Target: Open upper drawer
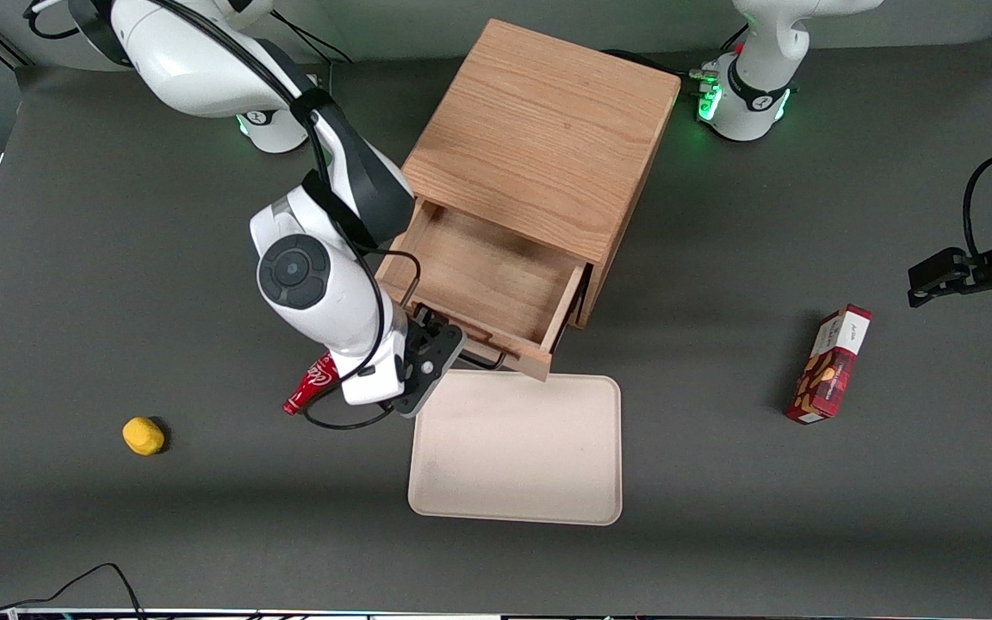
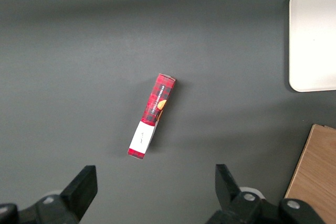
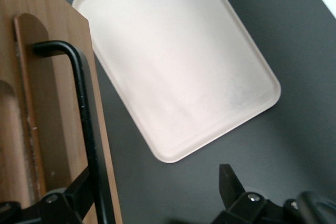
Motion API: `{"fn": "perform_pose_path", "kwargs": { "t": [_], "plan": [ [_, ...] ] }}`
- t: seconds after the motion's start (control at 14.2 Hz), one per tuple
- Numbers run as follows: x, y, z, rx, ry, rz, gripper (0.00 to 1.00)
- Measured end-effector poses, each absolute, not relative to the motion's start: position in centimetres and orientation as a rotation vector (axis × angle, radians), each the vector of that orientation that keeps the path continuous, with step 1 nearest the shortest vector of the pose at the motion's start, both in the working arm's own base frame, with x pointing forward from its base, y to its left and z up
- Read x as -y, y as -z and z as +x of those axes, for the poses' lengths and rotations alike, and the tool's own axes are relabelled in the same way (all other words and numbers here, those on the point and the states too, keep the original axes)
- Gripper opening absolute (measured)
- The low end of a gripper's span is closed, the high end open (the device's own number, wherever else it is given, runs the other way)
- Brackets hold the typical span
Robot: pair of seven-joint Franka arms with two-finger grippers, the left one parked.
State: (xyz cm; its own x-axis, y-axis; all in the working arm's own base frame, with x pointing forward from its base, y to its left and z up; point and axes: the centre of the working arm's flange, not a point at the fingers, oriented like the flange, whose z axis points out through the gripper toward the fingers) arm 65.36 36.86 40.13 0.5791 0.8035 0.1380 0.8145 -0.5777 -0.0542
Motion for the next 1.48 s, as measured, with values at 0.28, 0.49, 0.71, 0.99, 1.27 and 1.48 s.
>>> {"fn": "perform_pose_path", "kwargs": {
  "t": [0.28, 0.49, 0.71, 0.99, 1.27, 1.48],
  "plan": [
    [-35.3, -39.4, 67.9, 1.366, 0.205, -2.727, 1.0],
    [-34.4, -39.5, 68.6, 1.361, 0.22, -2.742, 1.0],
    [-34.7, -39.8, 68.6, 1.364, 0.232, -2.737, 1.0],
    [-35.0, -40.1, 68.5, 1.243, 0.221, -2.724, 1.0],
    [-35.5, -41.1, 67.9, 1.098, 0.163, -2.706, 1.0],
    [-35.2, -42.5, 67.4, 1.023, 0.103, -2.68, 1.0]
  ]
}}
